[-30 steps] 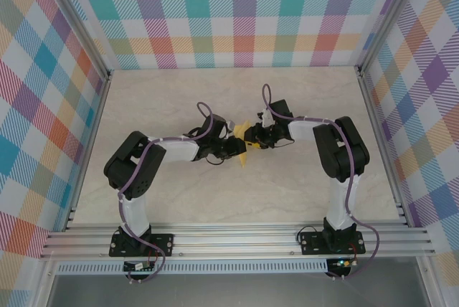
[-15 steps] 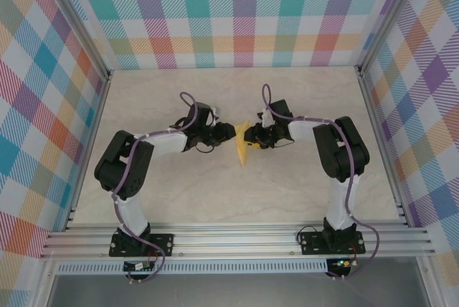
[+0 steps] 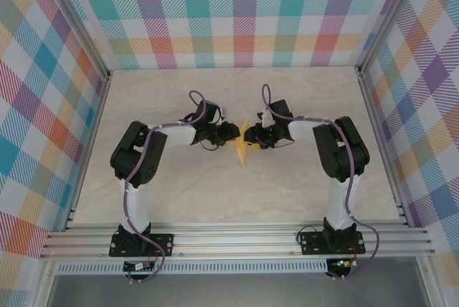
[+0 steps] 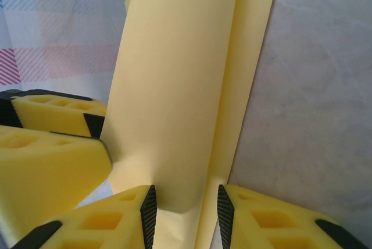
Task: Fold a paper plane with a square sheet of paper (fold left side to right side)
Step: Fold the wing for the fifth time at the center of the table.
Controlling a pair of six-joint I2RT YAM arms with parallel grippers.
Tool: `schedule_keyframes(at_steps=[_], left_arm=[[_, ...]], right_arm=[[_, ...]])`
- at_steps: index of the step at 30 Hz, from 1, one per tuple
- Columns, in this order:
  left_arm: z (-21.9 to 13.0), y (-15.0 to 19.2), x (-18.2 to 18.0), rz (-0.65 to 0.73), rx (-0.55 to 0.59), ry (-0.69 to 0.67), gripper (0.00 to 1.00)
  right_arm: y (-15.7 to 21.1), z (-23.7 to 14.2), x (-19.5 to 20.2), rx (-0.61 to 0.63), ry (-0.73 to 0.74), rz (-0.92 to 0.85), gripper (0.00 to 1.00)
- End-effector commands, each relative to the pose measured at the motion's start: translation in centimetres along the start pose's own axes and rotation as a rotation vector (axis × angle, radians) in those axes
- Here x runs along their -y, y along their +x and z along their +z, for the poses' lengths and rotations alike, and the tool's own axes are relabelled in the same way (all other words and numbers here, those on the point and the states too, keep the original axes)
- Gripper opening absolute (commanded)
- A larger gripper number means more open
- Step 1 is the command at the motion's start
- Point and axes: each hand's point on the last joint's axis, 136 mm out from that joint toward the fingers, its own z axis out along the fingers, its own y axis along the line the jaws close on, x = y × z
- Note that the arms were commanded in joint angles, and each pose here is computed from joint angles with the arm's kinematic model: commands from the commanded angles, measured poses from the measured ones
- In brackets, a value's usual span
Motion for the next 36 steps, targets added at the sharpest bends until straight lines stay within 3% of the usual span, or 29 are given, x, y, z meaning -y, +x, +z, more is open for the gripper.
schedule_keyframes(at_steps=[1, 9, 36], left_arm=[[0.3, -0.2, 0.3, 0.010, -0.026, 0.016, 0.27], [0.6, -0.5, -0.9, 0.039, -0.027, -0.058, 0.07], [2.1, -0.6, -2.2, 0.074, -0.052, -0.087, 0.08]], right_arm=[[1.5, 1.2, 1.5, -0.050, 0.046, 0.012, 0.34], [1.6, 1.1, 1.6, -0.057, 0.058, 0.003, 0.35], [2.2, 1.1, 1.5, -0.076, 0.051, -0.016, 0.37]])
